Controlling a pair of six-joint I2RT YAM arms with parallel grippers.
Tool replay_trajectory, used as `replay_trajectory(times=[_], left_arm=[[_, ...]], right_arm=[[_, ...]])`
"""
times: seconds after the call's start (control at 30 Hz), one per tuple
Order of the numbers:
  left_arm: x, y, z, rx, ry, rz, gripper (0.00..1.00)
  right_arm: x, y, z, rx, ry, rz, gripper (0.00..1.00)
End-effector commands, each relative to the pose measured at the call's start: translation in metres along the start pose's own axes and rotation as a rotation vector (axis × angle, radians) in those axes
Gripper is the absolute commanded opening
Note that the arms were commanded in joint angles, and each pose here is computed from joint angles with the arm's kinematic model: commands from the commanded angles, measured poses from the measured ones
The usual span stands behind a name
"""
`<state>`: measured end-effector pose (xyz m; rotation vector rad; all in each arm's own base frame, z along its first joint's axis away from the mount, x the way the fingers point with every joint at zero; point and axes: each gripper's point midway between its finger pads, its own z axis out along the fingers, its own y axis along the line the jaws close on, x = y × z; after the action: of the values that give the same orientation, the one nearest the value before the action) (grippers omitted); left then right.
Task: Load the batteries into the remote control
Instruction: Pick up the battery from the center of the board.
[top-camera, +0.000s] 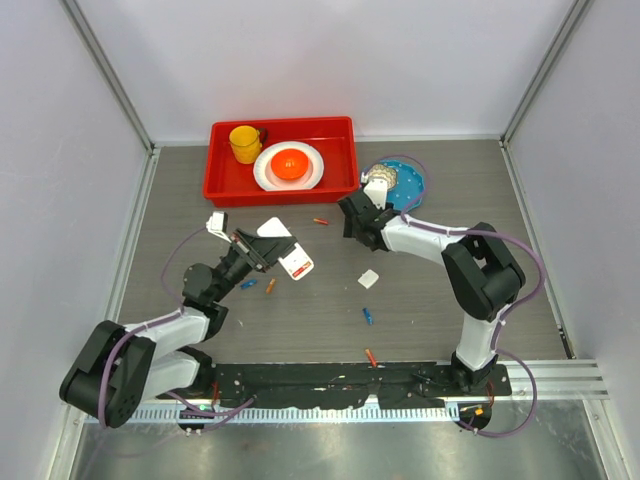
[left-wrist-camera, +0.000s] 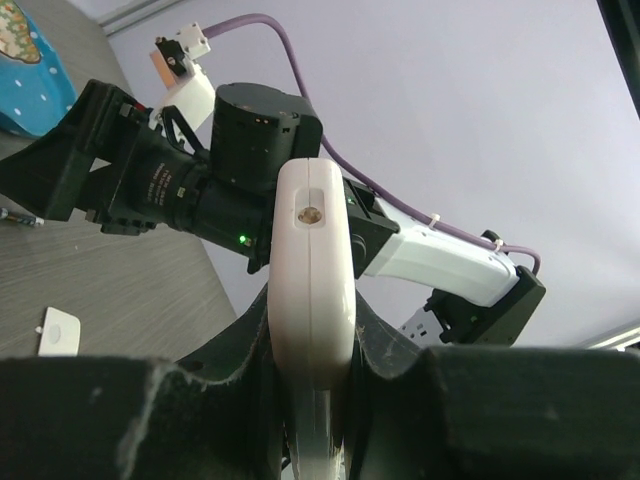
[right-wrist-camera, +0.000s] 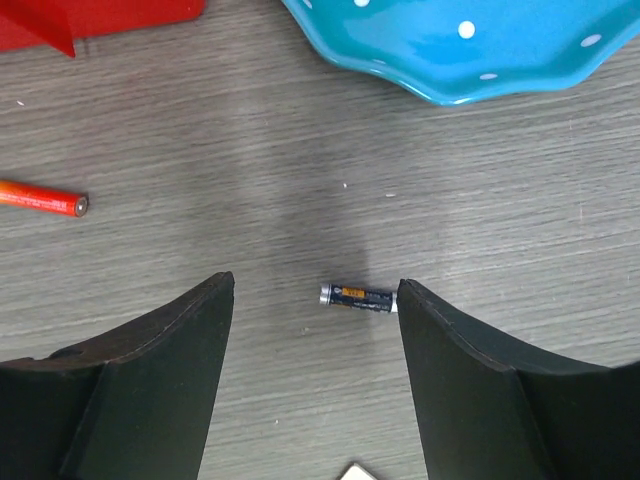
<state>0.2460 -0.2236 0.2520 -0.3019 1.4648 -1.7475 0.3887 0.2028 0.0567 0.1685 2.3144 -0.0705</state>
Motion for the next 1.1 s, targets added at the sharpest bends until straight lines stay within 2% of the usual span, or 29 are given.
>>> replay_trajectory(times=[0.0,0.77,1.07], left_arm=[[0.001,-0.010,-0.004,0.035,0.008,0.039,0.00],[0.004,-0.005,-0.004,0.023,0.020,0.025,0.00],[0.004,-0.004,-0.004,0.022,0.020,0.026,0.00]], right_arm=[[-0.019,-0.001,0.003,0.032,-0.046,0.048,0.72],[0.031,-0.025,0.018,0.091,0.050,0.057,0.72],[0.038,-0.025,0.021,0.086,0.063,0.044,0.65]])
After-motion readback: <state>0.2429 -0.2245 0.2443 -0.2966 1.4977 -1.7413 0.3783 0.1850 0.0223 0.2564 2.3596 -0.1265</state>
